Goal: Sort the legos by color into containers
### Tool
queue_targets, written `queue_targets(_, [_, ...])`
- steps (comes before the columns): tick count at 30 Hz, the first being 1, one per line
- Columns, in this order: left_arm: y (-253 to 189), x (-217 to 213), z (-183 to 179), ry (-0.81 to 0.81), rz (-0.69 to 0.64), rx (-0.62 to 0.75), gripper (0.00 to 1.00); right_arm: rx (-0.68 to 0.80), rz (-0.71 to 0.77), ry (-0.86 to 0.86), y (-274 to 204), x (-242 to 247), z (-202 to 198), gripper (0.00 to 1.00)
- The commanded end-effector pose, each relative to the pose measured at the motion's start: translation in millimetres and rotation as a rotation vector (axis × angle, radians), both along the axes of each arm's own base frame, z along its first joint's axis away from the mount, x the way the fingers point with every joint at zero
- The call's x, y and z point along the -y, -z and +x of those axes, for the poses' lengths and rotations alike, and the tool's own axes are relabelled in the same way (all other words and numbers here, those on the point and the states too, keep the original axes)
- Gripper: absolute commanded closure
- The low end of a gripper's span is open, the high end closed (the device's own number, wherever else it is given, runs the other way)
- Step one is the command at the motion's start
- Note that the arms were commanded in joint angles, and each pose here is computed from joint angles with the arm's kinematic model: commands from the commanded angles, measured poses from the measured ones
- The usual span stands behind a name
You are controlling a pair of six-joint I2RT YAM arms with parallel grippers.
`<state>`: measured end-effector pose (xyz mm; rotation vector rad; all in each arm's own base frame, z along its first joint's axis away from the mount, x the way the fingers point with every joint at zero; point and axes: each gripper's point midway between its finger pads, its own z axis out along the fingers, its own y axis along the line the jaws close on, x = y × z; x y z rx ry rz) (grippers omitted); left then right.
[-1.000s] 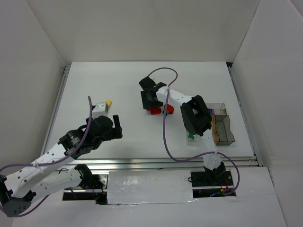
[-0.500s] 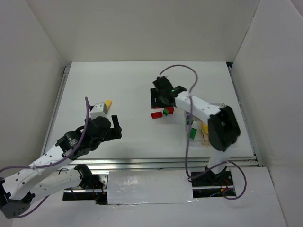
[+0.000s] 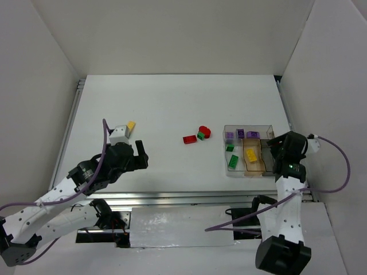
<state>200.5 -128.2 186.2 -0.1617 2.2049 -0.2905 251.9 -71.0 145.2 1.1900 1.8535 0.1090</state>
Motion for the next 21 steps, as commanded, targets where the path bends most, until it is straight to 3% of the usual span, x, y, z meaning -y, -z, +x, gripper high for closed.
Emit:
queue_targets(1, [-14.0,8.5,3.5,0.021,-0.061,0.041,0.01,0.085,0.005,0.122,-28.2,27.2,-3.7,0.88])
queue_targets(5, [-13.0,15.0,4.4,0.048,-0.067,0.038,0.00,-0.043,0.022,0.148,-3.2,39.8,-4.6,0.87])
queue_targets(12, [-9.6,16.3,5.3,0.052,-0.058,0.034,0.01,0.008,0.067,0.101,5.6,29.7,3.4,0.84])
queue_targets(17, [-6.3,20.4,5.4,0.071,-0.056,0.023,0.01,-0.003,0.067,0.108,6.0,32.3,5.6,0.70])
queue_targets(19, [-6.2,21.2,5.4,0.073,-0.054,0.019,0.00,-0.004,0.073,0.105,10.7,31.8,6.3,0.59])
queue_targets(20, [-4.3,21.2,5.3,0.073,-0.047,0.011,0.00,-0.003,0.075,0.108,12.2,31.7,6.8,0.37])
queue_targets(21, [-4.9,21.7,5.2,0.074,-0.048,0.011,0.00,-0.009,0.076,0.109,14.9,31.9,6.5,0.24])
